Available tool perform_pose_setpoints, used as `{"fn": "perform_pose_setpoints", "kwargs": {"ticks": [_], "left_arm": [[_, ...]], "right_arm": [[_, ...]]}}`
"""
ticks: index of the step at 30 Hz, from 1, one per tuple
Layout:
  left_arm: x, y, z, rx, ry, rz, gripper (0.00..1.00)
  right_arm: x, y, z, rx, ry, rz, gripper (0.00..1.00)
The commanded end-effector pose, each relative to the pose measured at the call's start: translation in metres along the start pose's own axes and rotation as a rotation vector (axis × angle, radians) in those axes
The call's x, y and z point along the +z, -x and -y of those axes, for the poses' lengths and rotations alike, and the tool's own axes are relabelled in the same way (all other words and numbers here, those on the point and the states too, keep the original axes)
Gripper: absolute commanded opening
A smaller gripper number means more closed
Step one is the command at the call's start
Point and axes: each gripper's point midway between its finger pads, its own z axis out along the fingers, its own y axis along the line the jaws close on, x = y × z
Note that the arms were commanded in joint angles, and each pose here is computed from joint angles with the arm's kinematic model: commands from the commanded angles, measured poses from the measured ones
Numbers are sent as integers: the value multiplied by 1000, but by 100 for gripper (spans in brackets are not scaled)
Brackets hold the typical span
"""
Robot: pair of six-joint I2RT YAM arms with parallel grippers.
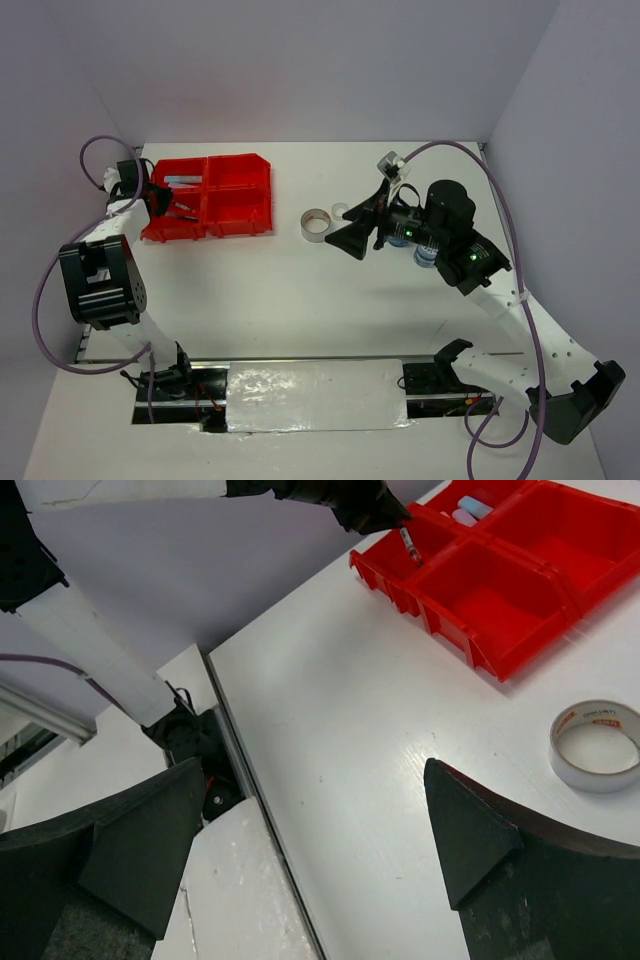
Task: Sort the stationery into containers
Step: Place the pen in the storage box.
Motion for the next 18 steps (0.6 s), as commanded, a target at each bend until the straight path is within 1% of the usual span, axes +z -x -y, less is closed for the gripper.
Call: {"fn": "perform_pose_setpoints", "kwargs": {"ticks": [1,2,5,6,7,8,9,10,11,13,16,18], "left_arm": [[6,-3,-5,-28,-8,1,31],[4,-4,-7,-28,-8,4,33],[0,-6,-19,-24,26,13,45],[-1,-3,-18,-19,30,19,63],[-2,-3,-21,-12,45,17,71],[-5,0,-19,-7,42,20,76],[-8,5,-11,-6,27,28,84],[-11,8,-5,3,9,27,96],[-16,15,5,3,-16,39,99],[-27,25,22,12,-71,54,99],[-47,44,62,36,-186,80,99],[-55,43,81,98,-247,49,99]], "right_arm": [[-5,17,-8,-54,17,34,96],[-4,18,-9,-55,20,36,96],[-3,19,-9,-47,25,40,96],[-3,20,-10,-46,28,46,96],[-3,21,-10,-45,30,48,96],[-2,22,-10,-45,31,48,96],[-2,22,-10,-44,31,48,96],[-2,24,-10,-44,29,51,96],[-2,25,-11,-42,29,54,96],[-2,26,-11,-45,28,56,96],[-2,26,-9,-41,13,56,96],[-2,25,-5,-33,-6,56,96]]}}
